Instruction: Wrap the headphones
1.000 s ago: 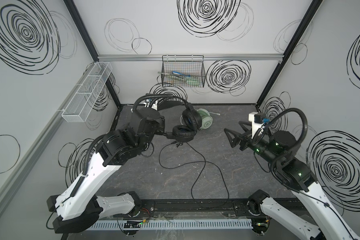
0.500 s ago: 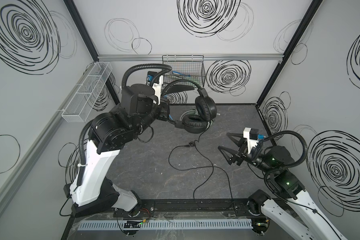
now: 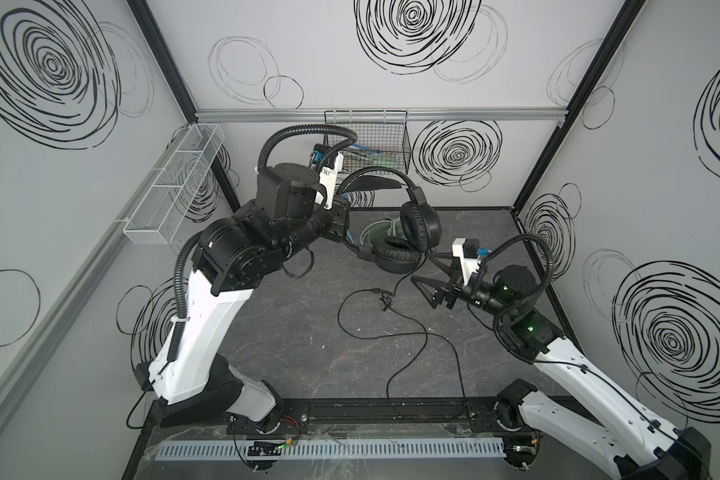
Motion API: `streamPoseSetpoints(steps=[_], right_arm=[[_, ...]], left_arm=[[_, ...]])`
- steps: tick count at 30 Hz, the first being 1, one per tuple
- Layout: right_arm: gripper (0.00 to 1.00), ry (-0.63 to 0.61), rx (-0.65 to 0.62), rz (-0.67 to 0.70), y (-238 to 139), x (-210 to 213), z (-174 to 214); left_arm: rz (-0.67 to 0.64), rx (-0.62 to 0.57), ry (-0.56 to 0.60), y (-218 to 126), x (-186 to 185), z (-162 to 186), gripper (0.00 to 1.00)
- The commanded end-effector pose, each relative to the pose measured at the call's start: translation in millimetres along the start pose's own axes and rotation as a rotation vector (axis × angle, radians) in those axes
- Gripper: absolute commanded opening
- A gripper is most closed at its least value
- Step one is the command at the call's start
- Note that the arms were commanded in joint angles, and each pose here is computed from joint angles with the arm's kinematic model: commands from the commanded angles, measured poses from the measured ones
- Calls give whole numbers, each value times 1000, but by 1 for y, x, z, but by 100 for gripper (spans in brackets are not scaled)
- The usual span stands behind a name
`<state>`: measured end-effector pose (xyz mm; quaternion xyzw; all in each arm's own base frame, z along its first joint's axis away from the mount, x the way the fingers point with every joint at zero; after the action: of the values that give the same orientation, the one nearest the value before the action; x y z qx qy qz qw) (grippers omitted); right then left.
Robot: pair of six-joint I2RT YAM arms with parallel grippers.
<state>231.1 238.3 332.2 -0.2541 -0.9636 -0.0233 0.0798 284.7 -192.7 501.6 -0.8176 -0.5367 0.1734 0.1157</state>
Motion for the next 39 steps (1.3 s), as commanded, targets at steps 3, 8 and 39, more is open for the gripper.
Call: streamPoseSetpoints(steps=[3, 8, 39], right_arm=[[97, -47, -77, -26, 20, 0, -22], [98, 30, -102, 0, 32, -12, -14], [40, 153, -7, -2, 77, -40, 51]], left_arm=[[133, -131, -127, 3, -11, -38, 0], [200, -153, -222, 6, 0, -52, 0], [243, -283, -460, -23, 64, -85, 0]])
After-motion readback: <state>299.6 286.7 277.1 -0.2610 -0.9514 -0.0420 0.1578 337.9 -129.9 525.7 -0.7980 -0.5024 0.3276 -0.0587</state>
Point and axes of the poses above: each gripper's point midway between its finger pads, its own y axis out along the fingers, its own x axis along the line the jaws close on, z = x × y, the point moved 1 cm from there along -y, back along the fingers, and after that the axes turned 4 degrees about -y, right-handed, at the moved point
